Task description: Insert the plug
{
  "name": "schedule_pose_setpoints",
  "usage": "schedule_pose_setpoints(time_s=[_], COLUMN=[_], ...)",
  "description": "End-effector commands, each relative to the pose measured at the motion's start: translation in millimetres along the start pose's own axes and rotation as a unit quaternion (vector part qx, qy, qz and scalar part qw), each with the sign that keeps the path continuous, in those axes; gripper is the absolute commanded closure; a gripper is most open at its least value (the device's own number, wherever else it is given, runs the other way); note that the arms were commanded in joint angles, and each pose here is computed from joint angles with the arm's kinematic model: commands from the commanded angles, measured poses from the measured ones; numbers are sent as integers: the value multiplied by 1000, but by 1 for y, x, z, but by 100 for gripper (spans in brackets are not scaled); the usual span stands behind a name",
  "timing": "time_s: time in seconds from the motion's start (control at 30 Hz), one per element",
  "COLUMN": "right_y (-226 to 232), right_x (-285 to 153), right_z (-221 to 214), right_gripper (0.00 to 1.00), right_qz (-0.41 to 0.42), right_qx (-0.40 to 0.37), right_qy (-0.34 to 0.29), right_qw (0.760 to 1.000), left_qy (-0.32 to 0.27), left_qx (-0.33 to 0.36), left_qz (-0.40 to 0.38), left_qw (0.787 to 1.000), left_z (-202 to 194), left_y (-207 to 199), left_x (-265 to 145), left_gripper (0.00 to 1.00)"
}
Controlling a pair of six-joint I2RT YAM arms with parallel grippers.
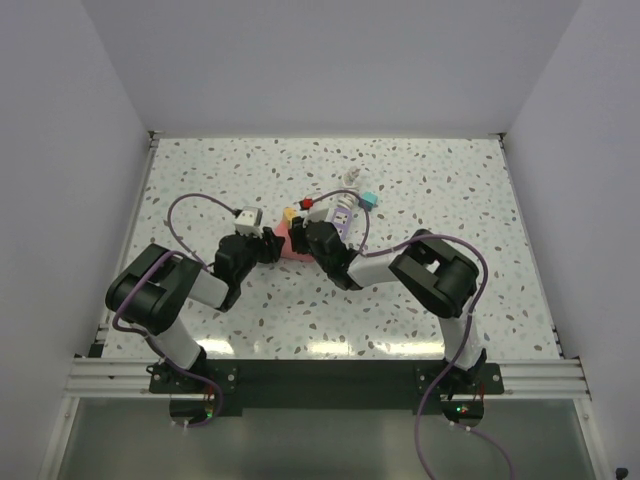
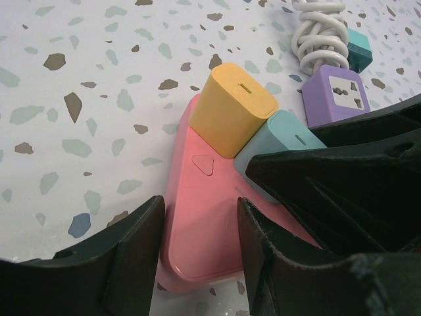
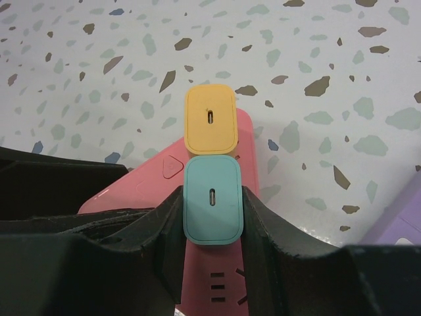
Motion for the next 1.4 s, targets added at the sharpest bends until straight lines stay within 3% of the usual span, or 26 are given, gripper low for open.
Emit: schedule_pose_setpoints(time_s=[0.0, 0.17, 0.4, 0.5, 1.37], right_y=[-48, -36, -26, -30, -72], right_x=[-73, -58, -37, -32, -36], right_z=[-170, -146, -118, -106, -54], right_gripper=[100, 100, 100, 100, 100], right_qz=[-34, -33, -46, -67, -166], right_qx=[-80, -87, -87, -83, -62], right_qy=[330, 307, 276, 267, 218], right_qw=[940, 947, 956, 958, 960], left_qy=[-33, -36, -56, -65, -82], left_qx=[6, 5, -3, -4, -3], left_qz=[-32, -30, -18, -17, 12], left_qw=[999, 999, 998, 998, 997], left_z=[20, 23, 42, 48, 57], left_y=[-12, -11, -13, -13, -6], left_x=[1, -2, -17, -26, -38], left_gripper=[48, 48, 16, 13, 12])
Point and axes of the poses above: each gripper's point midway between its finger pads, its own x axis out along the fingers, its own y axis along the line the jaws close on, z = x × y, the point moved 4 cm from there along -x, back along the fingers, and after that the axes turned 2 degrees about x, right-handed, at the moved point
